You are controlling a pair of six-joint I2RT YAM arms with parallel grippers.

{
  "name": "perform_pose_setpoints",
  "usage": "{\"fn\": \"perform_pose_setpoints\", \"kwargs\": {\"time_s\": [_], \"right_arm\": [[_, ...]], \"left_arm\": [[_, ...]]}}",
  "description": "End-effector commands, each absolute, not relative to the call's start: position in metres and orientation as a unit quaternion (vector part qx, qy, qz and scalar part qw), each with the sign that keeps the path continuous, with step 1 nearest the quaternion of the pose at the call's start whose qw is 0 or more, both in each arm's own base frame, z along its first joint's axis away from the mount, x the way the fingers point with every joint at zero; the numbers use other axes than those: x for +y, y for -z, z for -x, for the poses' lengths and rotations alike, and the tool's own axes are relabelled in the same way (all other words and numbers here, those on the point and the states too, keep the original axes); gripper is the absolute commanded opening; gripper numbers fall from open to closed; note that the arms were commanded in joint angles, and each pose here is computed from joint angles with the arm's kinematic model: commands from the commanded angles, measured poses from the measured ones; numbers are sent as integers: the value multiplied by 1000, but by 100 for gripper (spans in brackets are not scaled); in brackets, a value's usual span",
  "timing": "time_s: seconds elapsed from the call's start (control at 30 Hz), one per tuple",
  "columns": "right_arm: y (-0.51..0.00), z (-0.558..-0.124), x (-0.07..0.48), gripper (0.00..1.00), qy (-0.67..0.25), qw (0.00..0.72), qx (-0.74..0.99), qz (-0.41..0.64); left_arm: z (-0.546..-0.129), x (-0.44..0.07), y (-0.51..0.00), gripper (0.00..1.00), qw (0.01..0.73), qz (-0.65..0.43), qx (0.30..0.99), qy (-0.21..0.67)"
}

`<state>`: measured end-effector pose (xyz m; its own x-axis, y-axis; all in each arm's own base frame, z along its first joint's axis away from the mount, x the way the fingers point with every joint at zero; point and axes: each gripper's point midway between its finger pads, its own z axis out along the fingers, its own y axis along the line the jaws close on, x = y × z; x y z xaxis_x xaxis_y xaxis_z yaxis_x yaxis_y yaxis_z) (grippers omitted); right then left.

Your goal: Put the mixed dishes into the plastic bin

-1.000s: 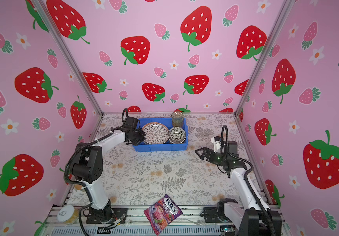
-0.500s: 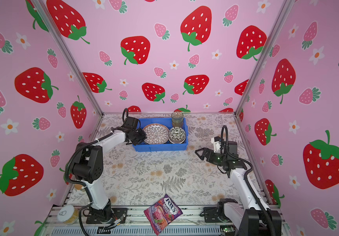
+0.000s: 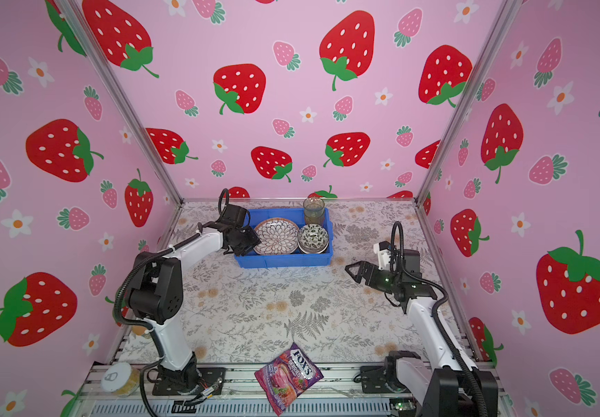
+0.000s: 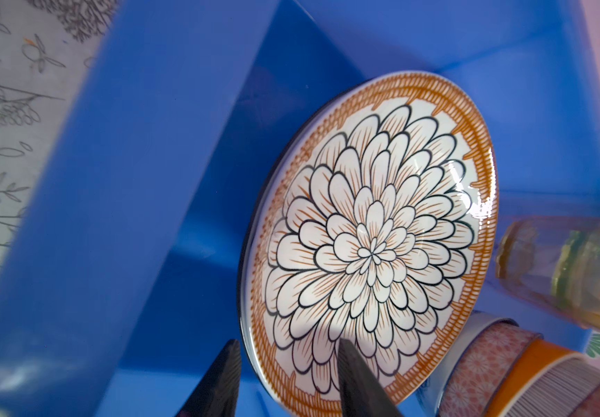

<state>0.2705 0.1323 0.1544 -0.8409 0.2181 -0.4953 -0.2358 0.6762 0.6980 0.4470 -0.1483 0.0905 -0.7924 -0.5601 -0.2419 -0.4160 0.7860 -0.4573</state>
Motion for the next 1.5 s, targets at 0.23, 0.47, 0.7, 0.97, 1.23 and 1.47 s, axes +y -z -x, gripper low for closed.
{"fn": "perform_pose_setpoints", "kwargs": {"time_s": [0.23,0.47,0.7,0.97,1.23,1.47], "right_arm": [[-152,-270,133,99,-406,281,870,18],[-155,-275,134,99,-408,281,869,23],[-162,-283,134,99,-406,285,868,28],[-163,-304,125,99,-367,298,881,20],[-181,-347,102,99,-301,351,886,-11],[-201,-381,77,99,-235,424,874,-37]], "left_arm": [[-442,-137,-118,66,210,247,935,141],[-447,-144,-149,83,241,218,932,158],[-445,-148,-195,96,277,190,927,167],[-412,-131,-246,100,358,141,912,141],[-364,-92,-276,99,441,113,884,108],[-328,-61,-269,99,493,96,863,55]]}}
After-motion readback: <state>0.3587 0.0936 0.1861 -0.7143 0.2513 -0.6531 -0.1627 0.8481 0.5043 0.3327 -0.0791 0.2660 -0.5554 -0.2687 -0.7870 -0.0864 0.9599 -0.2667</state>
